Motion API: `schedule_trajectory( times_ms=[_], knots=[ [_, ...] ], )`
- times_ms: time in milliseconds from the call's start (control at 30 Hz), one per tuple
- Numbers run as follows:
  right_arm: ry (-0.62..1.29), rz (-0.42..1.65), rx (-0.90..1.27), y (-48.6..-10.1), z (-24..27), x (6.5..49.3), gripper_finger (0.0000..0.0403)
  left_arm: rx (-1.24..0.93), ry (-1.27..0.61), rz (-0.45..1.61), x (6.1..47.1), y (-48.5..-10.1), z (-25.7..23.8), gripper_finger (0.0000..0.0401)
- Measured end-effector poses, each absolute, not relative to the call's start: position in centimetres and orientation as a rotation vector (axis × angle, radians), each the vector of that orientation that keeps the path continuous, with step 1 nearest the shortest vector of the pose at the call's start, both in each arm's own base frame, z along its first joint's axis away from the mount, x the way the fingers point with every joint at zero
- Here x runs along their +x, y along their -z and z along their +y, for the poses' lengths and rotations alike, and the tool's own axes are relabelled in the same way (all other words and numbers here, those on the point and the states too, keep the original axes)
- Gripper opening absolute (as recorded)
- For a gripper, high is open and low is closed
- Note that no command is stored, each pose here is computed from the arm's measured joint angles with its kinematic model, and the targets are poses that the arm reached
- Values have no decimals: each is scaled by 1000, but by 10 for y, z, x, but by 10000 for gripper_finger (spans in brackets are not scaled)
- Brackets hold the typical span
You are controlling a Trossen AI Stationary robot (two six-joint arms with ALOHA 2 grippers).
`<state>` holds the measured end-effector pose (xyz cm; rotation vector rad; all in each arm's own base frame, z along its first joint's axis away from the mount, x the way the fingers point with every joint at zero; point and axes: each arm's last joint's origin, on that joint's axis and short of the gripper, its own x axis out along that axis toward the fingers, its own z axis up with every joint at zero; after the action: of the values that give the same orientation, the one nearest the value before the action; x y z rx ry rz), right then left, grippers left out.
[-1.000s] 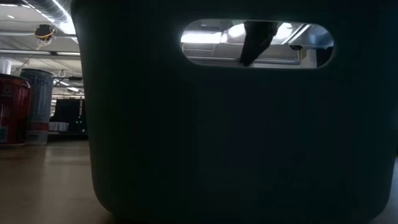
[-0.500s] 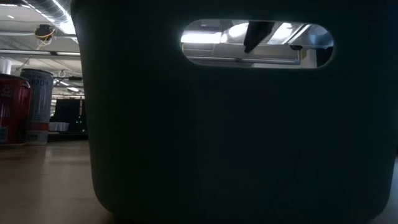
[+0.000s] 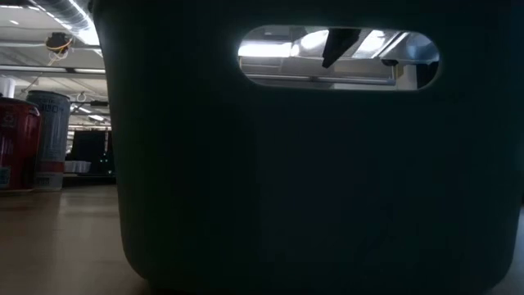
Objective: Sort soda cans
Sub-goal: Put the top black soda can into the dark green bin
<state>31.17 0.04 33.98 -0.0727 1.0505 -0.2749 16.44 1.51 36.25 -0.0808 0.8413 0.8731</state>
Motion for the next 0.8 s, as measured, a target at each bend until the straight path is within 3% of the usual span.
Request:
schedule_trajectory(
  times_ms=[200, 400, 800],
  knots=[
    [277, 1050, -74, -340, 0, 312, 360, -116, -880, 877, 162, -361, 19, 265],
    [278, 1050, -74, -340, 0, 312, 360, -236, -635, 961, 168, -359, 18, 265],
    [278, 1050, -74, -340, 0, 312, 360, -224, -619, 968, 168, -359, 16, 265]
  ],
)
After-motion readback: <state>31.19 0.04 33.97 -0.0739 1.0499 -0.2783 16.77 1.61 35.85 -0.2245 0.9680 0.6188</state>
